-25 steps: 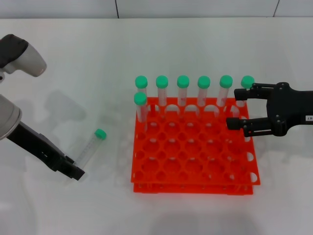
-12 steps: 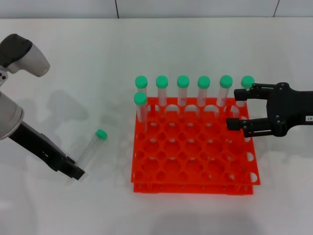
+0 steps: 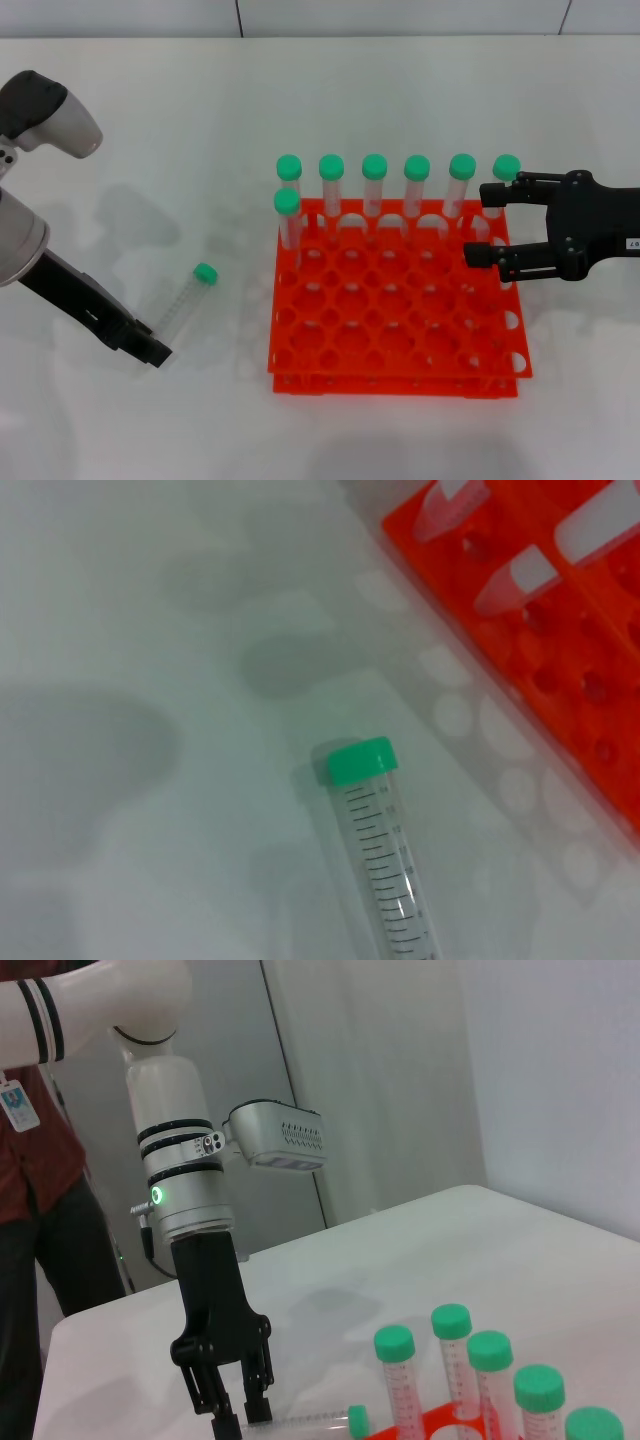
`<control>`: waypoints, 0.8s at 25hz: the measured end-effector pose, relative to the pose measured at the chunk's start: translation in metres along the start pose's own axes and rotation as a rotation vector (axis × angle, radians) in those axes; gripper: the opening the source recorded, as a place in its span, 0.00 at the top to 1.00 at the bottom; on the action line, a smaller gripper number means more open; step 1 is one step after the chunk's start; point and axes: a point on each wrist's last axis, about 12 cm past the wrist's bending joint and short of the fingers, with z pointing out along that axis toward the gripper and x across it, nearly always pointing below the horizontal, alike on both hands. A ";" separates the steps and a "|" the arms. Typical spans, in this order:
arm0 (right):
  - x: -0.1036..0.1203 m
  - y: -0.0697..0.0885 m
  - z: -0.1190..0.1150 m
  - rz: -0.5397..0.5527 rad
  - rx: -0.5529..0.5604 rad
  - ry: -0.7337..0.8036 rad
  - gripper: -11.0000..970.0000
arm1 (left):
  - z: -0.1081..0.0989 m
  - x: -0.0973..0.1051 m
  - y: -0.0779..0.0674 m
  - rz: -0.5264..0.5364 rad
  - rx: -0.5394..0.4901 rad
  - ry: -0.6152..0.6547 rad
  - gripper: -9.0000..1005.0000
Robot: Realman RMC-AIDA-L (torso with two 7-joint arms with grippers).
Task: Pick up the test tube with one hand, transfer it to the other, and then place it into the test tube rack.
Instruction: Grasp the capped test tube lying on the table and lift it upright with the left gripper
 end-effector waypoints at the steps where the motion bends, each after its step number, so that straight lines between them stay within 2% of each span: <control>1: 0.000 0.000 0.000 0.000 0.000 0.000 0.15 | 0.000 0.000 0.000 0.001 -0.001 0.001 0.58; 14: 0.000 0.001 -0.001 -0.005 0.000 -0.011 0.15 | 0.002 0.001 0.000 -0.011 -0.003 0.011 0.60; 20: 0.000 0.000 -0.001 -0.009 0.003 -0.011 0.15 | 0.006 -0.001 0.001 -0.017 0.001 0.024 0.65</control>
